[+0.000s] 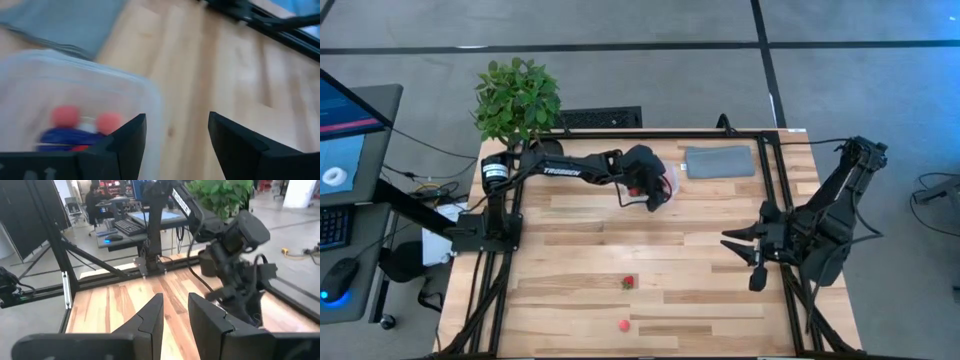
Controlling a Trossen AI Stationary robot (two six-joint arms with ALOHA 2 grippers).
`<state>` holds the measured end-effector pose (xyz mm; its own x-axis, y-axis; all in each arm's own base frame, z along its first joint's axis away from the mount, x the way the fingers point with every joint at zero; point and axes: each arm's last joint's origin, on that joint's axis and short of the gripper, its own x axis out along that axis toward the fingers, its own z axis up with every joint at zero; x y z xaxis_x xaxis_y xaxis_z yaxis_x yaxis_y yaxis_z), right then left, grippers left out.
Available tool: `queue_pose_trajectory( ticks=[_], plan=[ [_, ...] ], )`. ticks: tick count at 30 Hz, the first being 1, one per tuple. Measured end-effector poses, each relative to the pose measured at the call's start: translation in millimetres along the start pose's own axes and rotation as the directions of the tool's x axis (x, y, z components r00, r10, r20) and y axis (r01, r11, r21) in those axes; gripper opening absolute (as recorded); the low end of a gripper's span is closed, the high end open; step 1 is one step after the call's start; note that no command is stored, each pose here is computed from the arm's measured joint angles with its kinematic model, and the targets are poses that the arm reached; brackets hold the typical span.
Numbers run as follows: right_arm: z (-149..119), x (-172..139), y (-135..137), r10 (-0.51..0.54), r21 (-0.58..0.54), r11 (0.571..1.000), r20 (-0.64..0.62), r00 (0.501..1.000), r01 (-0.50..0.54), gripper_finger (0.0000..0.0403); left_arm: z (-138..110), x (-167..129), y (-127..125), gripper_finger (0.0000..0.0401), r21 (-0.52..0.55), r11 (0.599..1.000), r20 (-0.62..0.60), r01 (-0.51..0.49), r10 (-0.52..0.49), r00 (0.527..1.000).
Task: Pick and placing Produce into tupperware
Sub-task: Put the strawberry into the container
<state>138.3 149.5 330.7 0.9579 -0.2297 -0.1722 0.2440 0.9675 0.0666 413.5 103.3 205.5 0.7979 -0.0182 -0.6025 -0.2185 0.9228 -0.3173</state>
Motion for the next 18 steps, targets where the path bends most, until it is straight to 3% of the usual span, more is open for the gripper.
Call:
queue_pose_trajectory(
  ticks=[10,18],
  plan=[
    [-5,-1,-1,-0.003,0.002,1.000,-0.023,1.000,0.003,0.0113,3,-12,-46,0.0204,0.134,0.970,0.005,0.203,-0.205,0.979],
    [-18,-1,-8,-0.043,0.037,0.998,-0.091,0.995,0.046,0.0113,3,-44,-98,0.0204,0.293,0.897,-0.027,0.331,-0.339,0.940]
  ],
)
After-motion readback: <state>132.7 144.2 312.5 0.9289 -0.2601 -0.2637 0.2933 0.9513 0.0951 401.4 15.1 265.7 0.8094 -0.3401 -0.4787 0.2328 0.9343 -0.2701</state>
